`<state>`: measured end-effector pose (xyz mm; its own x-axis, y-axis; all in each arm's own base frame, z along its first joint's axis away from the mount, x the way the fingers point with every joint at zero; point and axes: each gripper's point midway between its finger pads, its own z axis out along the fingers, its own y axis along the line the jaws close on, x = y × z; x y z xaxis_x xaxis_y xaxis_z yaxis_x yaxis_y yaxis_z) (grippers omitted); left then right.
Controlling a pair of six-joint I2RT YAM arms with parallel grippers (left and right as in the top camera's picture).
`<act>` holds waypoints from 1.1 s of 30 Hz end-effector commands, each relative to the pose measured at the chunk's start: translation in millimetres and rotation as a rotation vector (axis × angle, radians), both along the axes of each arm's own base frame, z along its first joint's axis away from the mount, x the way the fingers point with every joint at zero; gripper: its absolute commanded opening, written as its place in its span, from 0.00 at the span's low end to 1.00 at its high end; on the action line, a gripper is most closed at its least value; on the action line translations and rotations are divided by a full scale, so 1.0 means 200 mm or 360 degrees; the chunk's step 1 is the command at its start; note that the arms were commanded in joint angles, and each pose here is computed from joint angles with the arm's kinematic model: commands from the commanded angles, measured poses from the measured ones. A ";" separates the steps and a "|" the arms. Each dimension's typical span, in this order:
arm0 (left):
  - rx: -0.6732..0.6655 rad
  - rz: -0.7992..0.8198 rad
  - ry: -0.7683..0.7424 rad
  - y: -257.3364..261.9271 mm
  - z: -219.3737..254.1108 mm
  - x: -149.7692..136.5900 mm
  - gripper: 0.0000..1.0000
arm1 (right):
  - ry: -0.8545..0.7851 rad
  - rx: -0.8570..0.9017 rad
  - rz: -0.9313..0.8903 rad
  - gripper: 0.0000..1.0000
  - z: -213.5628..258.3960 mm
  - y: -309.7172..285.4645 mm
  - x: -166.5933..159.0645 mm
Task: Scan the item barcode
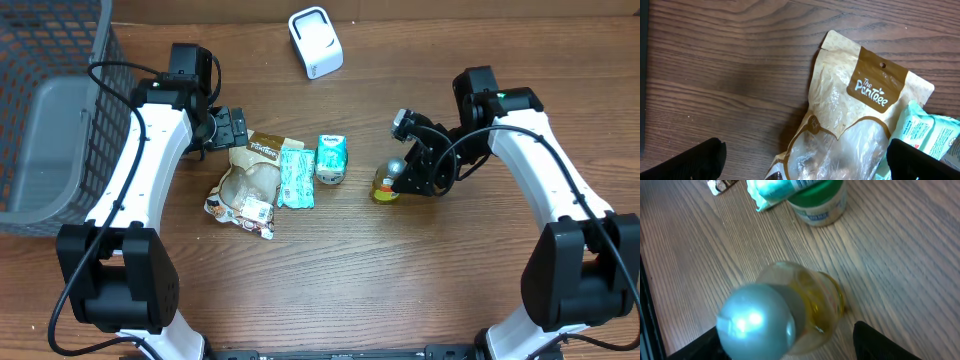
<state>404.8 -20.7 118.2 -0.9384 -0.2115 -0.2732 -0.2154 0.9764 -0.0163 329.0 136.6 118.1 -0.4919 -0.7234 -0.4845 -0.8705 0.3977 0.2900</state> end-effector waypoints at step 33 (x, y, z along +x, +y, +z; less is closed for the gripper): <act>0.0005 0.0007 -0.0032 0.00 0.03 0.01 1.00 | -0.0183 -0.0527 -0.0322 0.36 -0.11 0.00 0.17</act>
